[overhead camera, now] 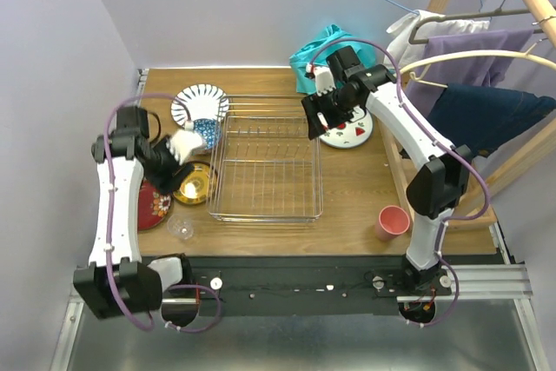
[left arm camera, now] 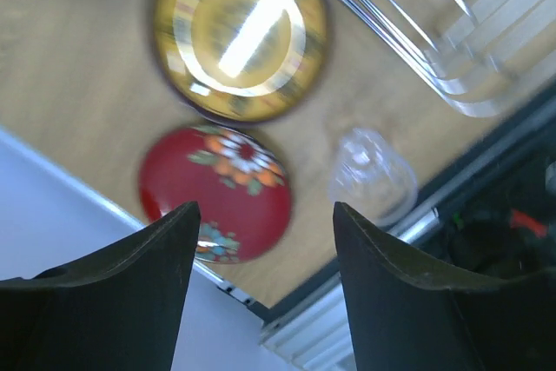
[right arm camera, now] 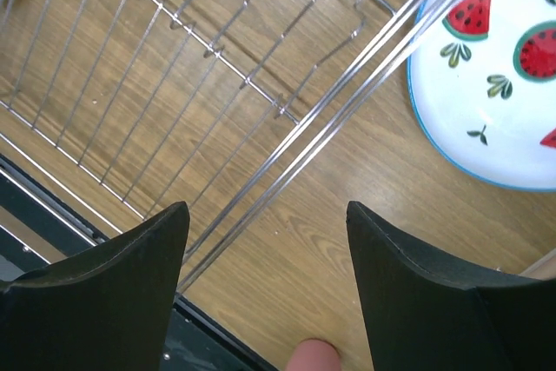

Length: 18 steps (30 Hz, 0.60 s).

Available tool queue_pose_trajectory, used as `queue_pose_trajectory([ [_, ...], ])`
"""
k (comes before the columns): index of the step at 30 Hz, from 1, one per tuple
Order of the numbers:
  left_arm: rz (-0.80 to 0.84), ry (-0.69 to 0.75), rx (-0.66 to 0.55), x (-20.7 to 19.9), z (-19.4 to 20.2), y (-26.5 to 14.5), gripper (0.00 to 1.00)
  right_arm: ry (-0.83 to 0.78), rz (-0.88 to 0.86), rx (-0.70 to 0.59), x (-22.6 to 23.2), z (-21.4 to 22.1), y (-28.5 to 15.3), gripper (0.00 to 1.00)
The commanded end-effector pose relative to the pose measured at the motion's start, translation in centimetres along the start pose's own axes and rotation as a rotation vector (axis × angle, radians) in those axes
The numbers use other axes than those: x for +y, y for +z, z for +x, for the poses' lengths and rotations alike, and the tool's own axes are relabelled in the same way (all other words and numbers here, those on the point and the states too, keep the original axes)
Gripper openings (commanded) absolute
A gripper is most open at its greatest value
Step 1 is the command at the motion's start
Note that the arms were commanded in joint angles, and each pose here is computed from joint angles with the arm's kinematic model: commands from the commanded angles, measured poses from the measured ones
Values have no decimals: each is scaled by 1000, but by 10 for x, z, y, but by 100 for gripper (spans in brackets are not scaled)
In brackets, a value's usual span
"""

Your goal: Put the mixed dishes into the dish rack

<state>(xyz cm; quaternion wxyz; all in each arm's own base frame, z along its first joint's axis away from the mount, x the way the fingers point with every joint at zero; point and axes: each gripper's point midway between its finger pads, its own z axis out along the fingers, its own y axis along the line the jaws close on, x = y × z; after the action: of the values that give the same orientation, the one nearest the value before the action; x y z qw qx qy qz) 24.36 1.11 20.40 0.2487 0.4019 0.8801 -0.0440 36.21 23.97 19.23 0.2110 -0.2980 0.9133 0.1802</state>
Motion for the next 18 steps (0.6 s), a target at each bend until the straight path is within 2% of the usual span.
queue_pose_trajectory([
  [1, 280, 241, 116, -83, 65, 5, 70, -54, -81, -52, 13, -22, 2, 80],
  [4, 300, 320, 71, -100, 72, 16, 69, -74, -116, -62, 18, -26, 2, 80],
  [7, 304, 354, 78, -103, 78, 26, 67, -69, -117, -57, 18, -24, 3, 80],
  [18, 376, 380, 147, -119, 106, 51, 65, -62, -77, -44, 9, -21, 12, 80],
])
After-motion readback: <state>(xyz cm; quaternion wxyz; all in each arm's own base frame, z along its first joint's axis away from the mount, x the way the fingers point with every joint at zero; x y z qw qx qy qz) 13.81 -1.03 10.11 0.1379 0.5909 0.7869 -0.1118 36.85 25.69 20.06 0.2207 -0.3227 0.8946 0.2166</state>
